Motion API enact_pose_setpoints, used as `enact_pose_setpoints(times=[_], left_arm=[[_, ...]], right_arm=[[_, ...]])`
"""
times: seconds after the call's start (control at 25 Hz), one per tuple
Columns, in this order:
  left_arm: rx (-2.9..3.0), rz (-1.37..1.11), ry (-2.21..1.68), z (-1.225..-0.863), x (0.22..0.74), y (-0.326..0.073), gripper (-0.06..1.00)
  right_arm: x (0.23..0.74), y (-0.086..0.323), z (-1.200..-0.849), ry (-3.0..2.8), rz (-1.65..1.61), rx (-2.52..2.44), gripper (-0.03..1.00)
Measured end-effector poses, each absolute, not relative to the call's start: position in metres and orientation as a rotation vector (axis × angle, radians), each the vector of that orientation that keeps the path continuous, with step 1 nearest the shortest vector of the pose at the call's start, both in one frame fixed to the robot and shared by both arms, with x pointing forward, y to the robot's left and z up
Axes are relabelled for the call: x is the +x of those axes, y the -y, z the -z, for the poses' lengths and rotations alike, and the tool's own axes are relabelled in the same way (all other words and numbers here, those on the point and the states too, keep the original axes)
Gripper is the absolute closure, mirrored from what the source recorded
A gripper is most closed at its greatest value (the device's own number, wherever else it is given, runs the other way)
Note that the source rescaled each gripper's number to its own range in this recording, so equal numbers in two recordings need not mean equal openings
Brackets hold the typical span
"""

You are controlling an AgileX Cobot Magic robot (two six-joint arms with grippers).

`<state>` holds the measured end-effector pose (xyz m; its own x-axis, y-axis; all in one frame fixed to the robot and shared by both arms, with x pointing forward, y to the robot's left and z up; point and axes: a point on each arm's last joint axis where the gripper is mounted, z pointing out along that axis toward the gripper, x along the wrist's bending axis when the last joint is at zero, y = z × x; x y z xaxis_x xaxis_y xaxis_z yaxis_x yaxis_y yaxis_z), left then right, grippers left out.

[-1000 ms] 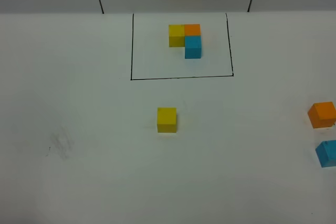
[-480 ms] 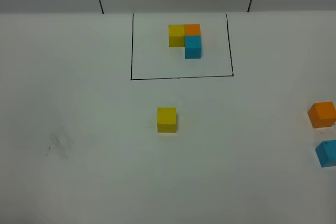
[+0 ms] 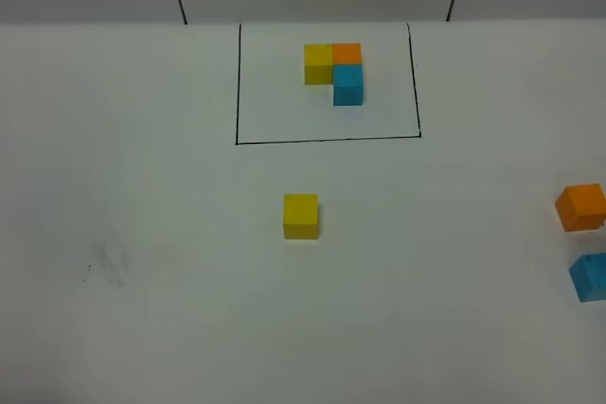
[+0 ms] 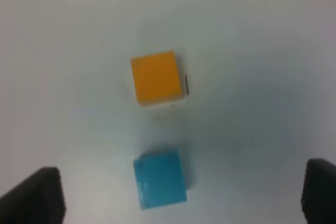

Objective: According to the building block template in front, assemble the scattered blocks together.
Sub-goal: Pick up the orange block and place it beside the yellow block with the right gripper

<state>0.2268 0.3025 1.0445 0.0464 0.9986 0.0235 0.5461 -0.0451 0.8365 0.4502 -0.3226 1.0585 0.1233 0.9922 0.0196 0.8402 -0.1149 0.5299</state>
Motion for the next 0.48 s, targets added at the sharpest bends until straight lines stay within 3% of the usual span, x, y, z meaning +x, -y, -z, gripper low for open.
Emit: enact_pose_setpoints(times=[0.48], left_arm=[[1.668,-0.875,-1.573,-1.045,0.227,-0.302,0.27]], right_arm=[[0.53,0.331,-0.994,-1.957,-0.359,2.067,0.17]])
